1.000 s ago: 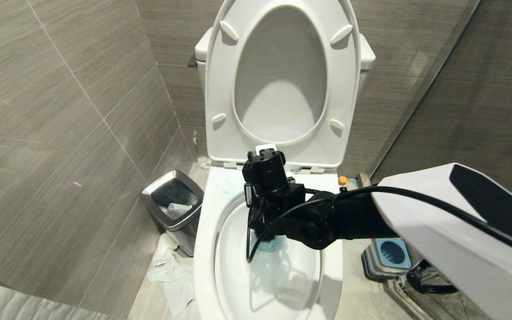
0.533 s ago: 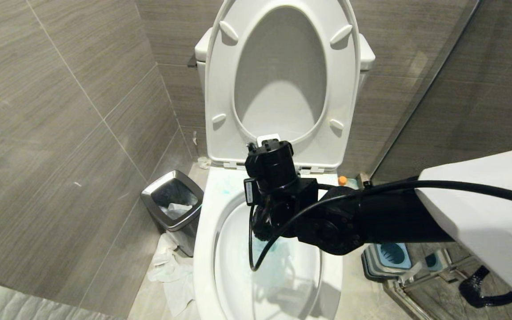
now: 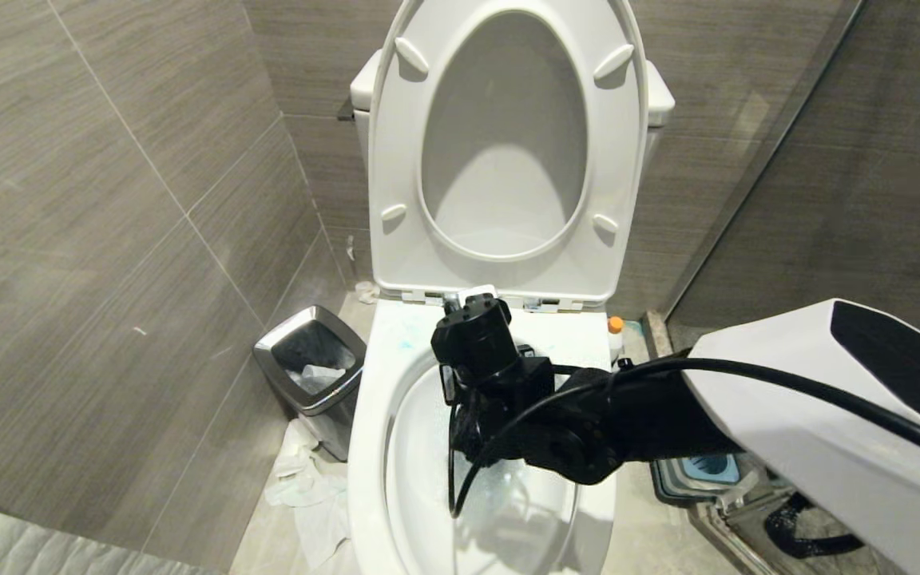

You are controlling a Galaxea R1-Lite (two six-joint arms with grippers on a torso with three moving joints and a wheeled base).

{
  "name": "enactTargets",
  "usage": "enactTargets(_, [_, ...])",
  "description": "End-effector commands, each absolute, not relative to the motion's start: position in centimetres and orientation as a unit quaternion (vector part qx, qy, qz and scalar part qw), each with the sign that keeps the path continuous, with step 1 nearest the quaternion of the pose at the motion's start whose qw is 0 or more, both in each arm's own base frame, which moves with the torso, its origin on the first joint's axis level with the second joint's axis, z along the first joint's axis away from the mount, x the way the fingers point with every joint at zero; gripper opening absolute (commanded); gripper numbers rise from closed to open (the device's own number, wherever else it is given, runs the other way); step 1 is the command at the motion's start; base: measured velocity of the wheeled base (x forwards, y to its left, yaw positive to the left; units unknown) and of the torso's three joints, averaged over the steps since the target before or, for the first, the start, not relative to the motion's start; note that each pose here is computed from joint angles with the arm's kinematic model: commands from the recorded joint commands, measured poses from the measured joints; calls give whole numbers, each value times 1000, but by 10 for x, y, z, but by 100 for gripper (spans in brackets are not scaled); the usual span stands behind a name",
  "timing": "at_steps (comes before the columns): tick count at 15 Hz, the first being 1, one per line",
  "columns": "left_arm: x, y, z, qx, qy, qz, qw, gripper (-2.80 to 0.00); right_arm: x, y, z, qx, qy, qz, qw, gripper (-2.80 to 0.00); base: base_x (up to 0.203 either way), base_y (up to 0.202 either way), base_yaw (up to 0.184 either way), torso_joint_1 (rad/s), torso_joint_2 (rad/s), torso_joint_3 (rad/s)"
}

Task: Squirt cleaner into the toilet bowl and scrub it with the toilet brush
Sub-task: Scrub the toilet bowl

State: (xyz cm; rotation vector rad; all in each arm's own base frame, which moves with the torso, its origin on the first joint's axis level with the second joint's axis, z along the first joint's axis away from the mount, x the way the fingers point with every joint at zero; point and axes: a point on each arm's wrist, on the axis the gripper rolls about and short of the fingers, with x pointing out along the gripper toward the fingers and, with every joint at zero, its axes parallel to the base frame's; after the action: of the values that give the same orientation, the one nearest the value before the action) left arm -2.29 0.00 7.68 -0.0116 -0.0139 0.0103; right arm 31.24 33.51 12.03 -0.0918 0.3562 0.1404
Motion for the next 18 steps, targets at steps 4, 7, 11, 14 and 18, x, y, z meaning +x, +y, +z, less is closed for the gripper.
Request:
enactTargets(4, [-22,0,75,-6,-4,5,1000,-280,277,304,143,-38,187,71,979,-280,0,0,0,0,0,0])
enactTargets(7, [-22,0,75,-6,-3,5,1000,-280,251,310,135,-30,204,93,974,-280,0,0,0,0,0,0])
enactTargets(11, [-22,0,75,-6,-3,5,1000,-280,254,337,137,-15,189,112,976,-280,0,0,0,0,0,0])
enactTargets(14, [-22,0,75,-6,-3,5,1000,-280,269,356,138,-3,172,114,978,-280,0,0,0,0,0,0])
enactTargets(18, [-22,0,75,-6,-3,5,1000,-280,295,358,147,-11,146,99,984,-280,0,0,0,0,0,0])
